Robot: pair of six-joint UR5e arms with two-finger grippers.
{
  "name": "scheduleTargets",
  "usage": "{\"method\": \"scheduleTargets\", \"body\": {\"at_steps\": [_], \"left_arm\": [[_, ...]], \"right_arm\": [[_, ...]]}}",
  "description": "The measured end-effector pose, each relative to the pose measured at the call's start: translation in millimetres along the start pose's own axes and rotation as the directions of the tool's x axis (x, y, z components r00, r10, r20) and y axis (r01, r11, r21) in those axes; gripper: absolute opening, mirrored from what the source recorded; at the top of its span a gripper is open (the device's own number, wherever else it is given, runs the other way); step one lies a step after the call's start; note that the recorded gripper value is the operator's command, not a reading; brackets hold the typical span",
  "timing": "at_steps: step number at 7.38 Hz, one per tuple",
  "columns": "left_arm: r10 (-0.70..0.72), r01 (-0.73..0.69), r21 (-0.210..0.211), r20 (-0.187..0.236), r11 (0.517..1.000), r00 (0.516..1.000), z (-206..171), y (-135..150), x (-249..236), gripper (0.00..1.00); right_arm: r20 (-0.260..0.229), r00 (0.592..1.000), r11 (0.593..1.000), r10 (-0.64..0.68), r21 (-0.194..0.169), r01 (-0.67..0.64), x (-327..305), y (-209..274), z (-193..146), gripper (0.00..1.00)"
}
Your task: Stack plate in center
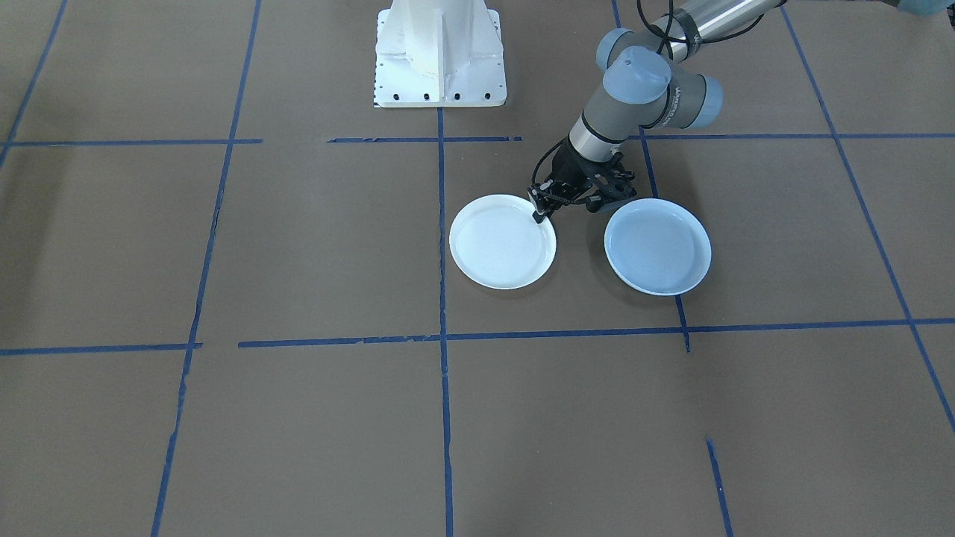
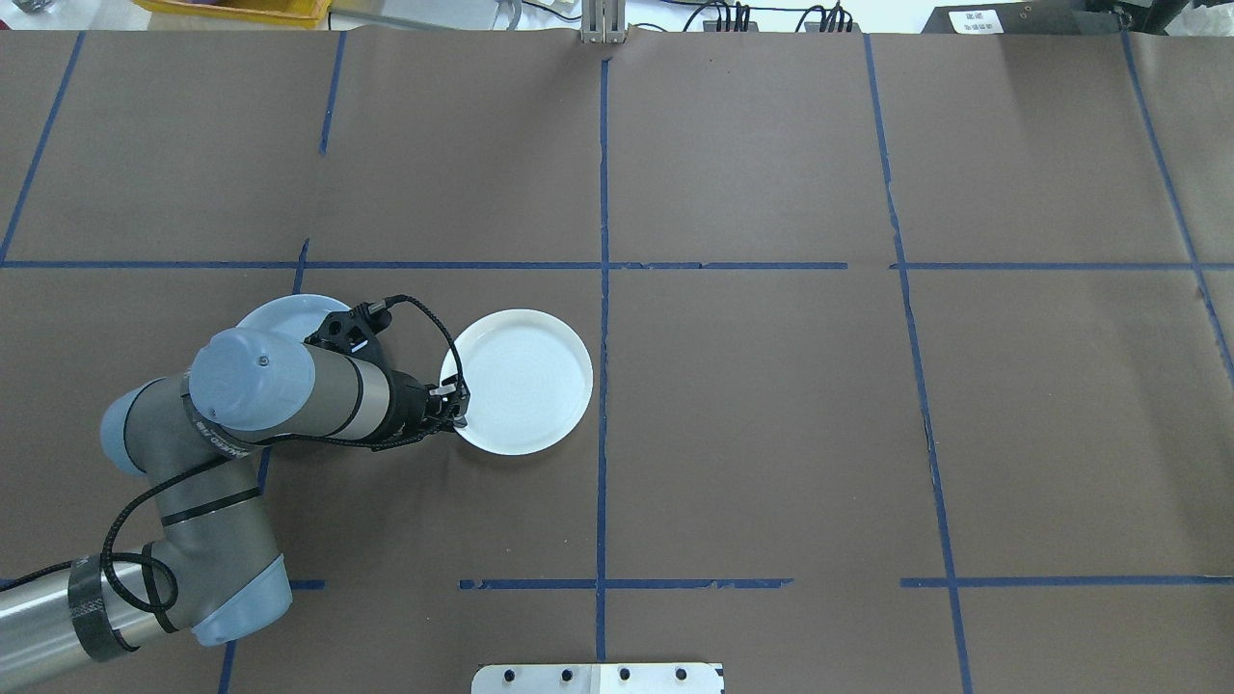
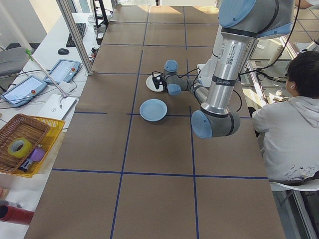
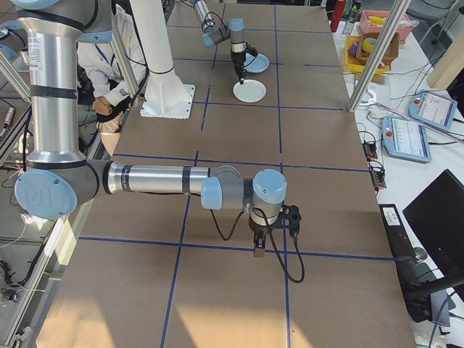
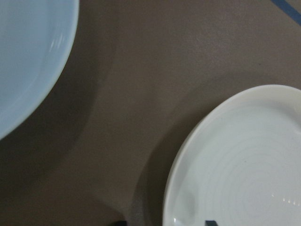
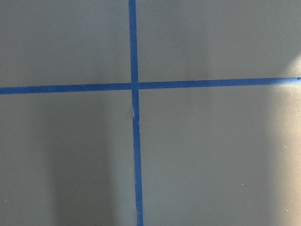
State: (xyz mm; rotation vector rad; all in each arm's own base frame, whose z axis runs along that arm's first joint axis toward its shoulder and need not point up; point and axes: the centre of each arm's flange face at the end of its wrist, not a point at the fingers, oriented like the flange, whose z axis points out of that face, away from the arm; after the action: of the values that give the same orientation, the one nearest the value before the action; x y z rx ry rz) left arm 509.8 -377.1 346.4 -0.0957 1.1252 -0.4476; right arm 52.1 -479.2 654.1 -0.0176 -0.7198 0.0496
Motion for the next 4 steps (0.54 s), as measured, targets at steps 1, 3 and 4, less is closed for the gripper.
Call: {"method": "scheduleTargets", "body": {"at_steps": [1, 3, 4], "left_arm": [[0.006, -0.006, -0.003, -0.005, 1.0, 1.0, -2, 1, 1, 0.0], [0.036, -0.038, -0.061, -0.025, 0.997, 0.999, -23, -8, 6, 0.0], [0.079, -0.083, -0.08, -0.046, 0.993, 0.996, -45, -24, 6, 0.0]], "right_arm": [[0.0, 1.0, 1.0, 0.0, 0.0, 0.0, 0, 0, 0, 1.0], [0.001, 1.0, 1.0, -0.001, 0.0, 0.001, 0, 0, 0, 1.0], [0.001, 1.0, 1.0, -0.001, 0.0, 0.001, 0, 0, 0, 1.0]]}}
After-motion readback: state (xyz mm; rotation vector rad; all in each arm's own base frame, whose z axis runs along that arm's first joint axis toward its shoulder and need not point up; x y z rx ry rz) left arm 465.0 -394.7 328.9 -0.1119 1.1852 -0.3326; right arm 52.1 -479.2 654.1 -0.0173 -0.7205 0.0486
